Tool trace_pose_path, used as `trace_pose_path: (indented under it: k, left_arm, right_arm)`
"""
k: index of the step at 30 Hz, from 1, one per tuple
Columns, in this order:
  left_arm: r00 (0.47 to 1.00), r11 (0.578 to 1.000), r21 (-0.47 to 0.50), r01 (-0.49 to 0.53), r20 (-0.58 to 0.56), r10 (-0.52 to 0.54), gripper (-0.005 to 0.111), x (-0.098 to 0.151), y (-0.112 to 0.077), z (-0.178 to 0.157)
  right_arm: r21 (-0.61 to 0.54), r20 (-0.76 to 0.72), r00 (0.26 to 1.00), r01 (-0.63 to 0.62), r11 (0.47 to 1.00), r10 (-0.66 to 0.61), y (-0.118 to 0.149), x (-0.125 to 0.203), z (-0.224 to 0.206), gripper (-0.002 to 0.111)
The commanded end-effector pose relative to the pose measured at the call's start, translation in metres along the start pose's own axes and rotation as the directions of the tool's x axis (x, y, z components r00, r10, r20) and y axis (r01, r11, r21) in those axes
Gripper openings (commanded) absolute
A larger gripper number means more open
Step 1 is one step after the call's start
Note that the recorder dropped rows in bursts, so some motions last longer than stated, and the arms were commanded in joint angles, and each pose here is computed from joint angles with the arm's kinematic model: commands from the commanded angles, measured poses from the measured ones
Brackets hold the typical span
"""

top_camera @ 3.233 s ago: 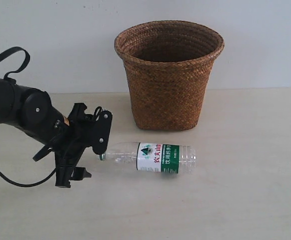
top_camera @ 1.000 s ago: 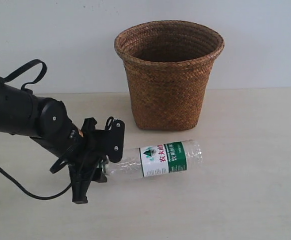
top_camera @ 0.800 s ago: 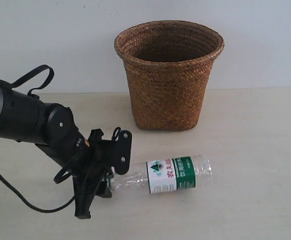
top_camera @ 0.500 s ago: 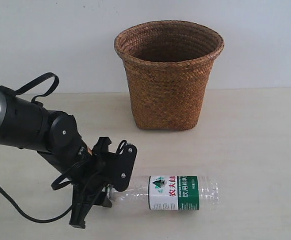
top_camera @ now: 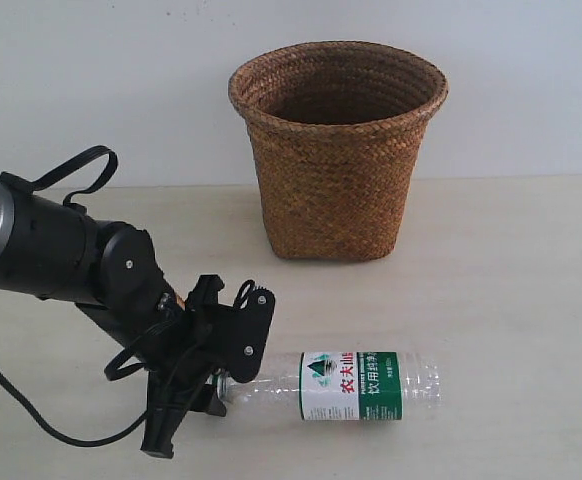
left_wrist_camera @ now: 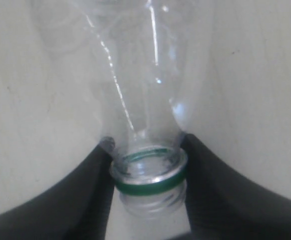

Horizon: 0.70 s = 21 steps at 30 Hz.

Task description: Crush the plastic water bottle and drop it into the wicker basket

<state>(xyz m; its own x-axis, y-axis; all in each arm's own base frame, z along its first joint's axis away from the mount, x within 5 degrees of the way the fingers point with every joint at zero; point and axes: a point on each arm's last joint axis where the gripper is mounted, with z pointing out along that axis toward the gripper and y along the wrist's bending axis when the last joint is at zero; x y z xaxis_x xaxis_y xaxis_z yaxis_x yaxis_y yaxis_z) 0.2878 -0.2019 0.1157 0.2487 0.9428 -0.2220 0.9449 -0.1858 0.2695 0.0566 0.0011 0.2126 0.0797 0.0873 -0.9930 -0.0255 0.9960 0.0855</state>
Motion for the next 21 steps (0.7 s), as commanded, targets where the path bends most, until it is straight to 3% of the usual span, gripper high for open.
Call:
trace_pose_path:
  k: [1,2,6,10,13,17,21]
  left_arm:
    - [1.000,1.000,0.028,0.002,0.005,-0.002,0.004,-0.003,-0.004,0.003]
    - [1.000,1.000,0.028,0.005,0.006,-0.005,0.004,-0.003,-0.004,0.003]
    - [1.000,0.999,0.035,0.003,0.005,-0.003,0.004,-0.003,-0.005,0.003]
    - [1.000,0.999,0.035,0.001,0.004,-0.001,0.004,-0.003,-0.005,0.003]
    - [1.000,0.999,0.035,0.001,0.004,-0.001,0.004,-0.003,-0.005,0.003]
    - [1.000,1.000,0.013,0.001,0.006,-0.001,0.004,-0.003,-0.003,0.003]
    - [1.000,1.000,0.013,0.001,0.006,-0.001,0.004,-0.003,-0.003,0.003]
  right_arm:
    - [-0.057,0.275,0.918,-0.281,0.958,0.286,-0.002,-0.026,-0.004,0.000]
    - [-0.104,0.307,0.864,-0.387,0.916,0.400,-0.003,-0.030,-0.005,0.000]
    - [-0.156,0.385,0.802,-0.430,0.889,0.456,-0.003,-0.046,-0.005,0.000]
    - [-0.129,0.335,0.880,-0.312,0.941,0.337,0.005,-0.081,0.036,0.000]
    - [-0.113,0.290,0.905,-0.290,0.950,0.310,0.007,-0.092,0.082,0.000]
    - [-0.047,0.138,0.947,-0.287,0.957,0.291,0.006,-0.079,0.151,0.000]
    - [0.000,-0.045,0.968,-0.247,0.969,0.247,0.007,-0.056,0.188,0.000]
